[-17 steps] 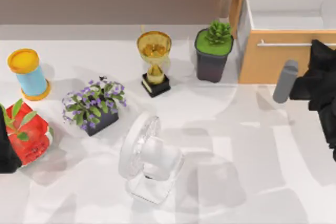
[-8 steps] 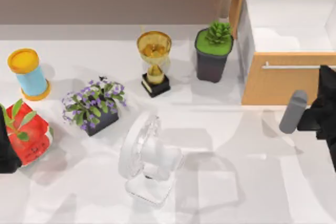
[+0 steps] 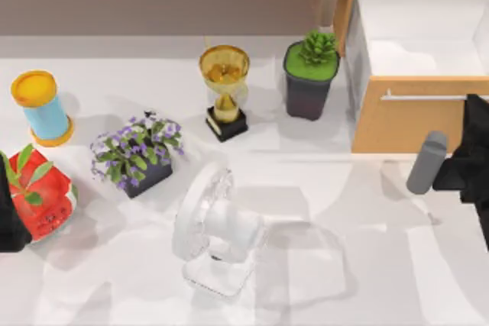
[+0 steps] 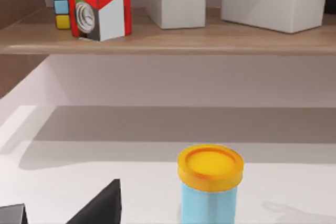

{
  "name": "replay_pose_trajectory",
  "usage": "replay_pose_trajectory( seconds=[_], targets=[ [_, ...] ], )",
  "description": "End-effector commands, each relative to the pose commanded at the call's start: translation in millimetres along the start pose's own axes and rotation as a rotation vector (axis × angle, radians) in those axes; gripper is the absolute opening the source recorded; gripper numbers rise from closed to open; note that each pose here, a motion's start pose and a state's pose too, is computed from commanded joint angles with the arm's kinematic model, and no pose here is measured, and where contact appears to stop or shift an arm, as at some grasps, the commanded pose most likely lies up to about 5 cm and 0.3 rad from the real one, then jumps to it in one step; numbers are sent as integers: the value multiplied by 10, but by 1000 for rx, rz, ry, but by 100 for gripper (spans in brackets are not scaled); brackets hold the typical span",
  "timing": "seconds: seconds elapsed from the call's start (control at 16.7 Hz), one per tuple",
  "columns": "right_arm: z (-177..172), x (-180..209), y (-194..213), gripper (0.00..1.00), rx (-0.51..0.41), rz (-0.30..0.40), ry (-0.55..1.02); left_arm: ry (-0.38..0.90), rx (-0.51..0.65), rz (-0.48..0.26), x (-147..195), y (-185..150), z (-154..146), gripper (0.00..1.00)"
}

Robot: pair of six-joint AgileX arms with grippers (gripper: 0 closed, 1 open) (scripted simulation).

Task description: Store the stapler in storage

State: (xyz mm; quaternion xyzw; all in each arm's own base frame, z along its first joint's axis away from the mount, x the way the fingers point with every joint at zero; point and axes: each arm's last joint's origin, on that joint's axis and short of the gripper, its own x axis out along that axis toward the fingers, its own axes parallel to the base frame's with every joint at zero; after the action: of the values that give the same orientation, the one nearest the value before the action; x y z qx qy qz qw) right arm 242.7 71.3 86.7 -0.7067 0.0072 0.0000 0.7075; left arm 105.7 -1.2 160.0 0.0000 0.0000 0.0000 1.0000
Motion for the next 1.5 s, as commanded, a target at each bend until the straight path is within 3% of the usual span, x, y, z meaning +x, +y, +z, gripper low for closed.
replay_pose_trajectory(
  seconds=[0.48,1.5],
  targets=[
    [0,0,0,98,0,0,0,0,0,0,0,0,0,100],
    [0,-195,0,100,0,-1,0,0,0,0,0,0,0,100]
  ],
)
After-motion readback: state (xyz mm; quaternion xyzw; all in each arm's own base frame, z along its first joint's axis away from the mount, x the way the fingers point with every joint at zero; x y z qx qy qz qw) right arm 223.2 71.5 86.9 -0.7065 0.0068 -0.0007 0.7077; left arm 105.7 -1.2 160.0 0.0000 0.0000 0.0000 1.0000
